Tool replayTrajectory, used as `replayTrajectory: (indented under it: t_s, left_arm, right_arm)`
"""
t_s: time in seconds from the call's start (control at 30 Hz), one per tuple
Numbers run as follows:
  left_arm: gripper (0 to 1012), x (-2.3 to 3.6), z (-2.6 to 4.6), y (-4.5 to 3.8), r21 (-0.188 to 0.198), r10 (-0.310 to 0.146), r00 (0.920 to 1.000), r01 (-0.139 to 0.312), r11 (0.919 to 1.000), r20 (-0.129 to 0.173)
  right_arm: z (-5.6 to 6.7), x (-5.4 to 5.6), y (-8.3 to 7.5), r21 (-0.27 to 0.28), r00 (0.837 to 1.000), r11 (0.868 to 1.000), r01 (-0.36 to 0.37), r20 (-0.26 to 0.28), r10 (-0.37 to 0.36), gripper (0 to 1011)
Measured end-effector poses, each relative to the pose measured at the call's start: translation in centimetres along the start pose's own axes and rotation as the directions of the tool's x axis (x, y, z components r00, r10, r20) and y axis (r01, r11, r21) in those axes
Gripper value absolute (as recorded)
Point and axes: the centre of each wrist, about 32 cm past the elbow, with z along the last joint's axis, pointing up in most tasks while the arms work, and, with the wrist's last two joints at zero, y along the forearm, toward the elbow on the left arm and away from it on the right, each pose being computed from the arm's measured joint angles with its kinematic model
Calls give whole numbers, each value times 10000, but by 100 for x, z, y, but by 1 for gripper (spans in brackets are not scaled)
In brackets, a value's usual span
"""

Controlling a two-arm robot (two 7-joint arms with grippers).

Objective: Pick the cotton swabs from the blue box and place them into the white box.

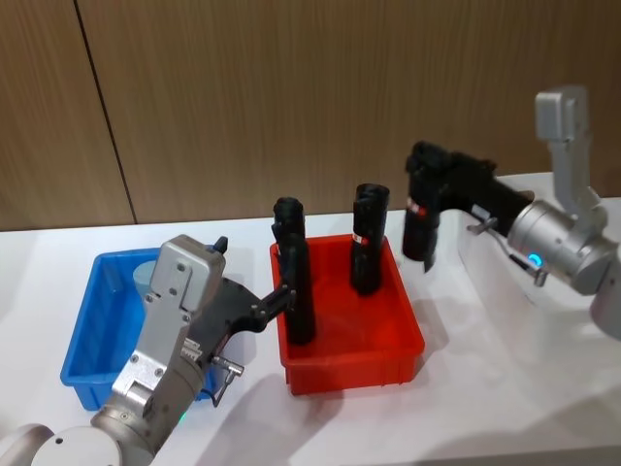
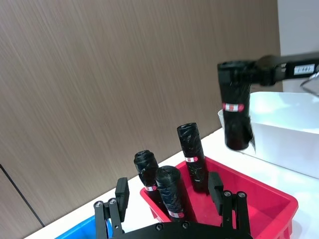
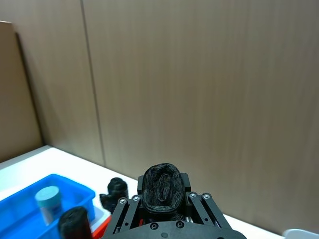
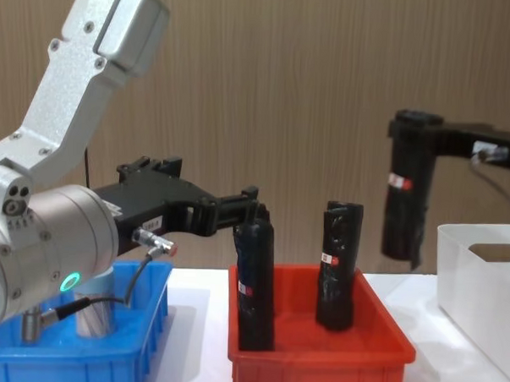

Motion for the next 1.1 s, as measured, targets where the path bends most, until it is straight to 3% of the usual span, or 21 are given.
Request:
replayTrajectory:
  t_s: [0.23, 0.47, 0.73, 0.97, 1.1]
  left_arm:
    - [1004, 0, 0, 0, 0, 1, 10000, -1, 10000, 0]
    - [1004, 0, 0, 0, 0, 0, 10000, 0, 10000, 0]
    - [1004, 0, 0, 0, -1, 1, 10000, -1, 10000, 0]
    - [1004, 0, 0, 0, 1, 1, 10000, -1, 10000, 0]
    - [1004, 0, 0, 0, 1, 1, 10000, -1, 10000, 0]
  right_arm:
    - [246, 29, -180, 30, 9942, 9950, 1002, 402, -1002, 355]
    - [380, 70, -330, 19, 9793, 9818, 1900, 714, -1896, 355]
    - [483, 166, -546, -91, 9444, 9496, 3133, 1085, -3105, 355]
    - [476, 285, -728, -412, 9048, 9097, 4132, 1314, -4050, 355]
    - [460, 329, -790, -550, 8917, 8953, 4421, 1355, -4319, 355]
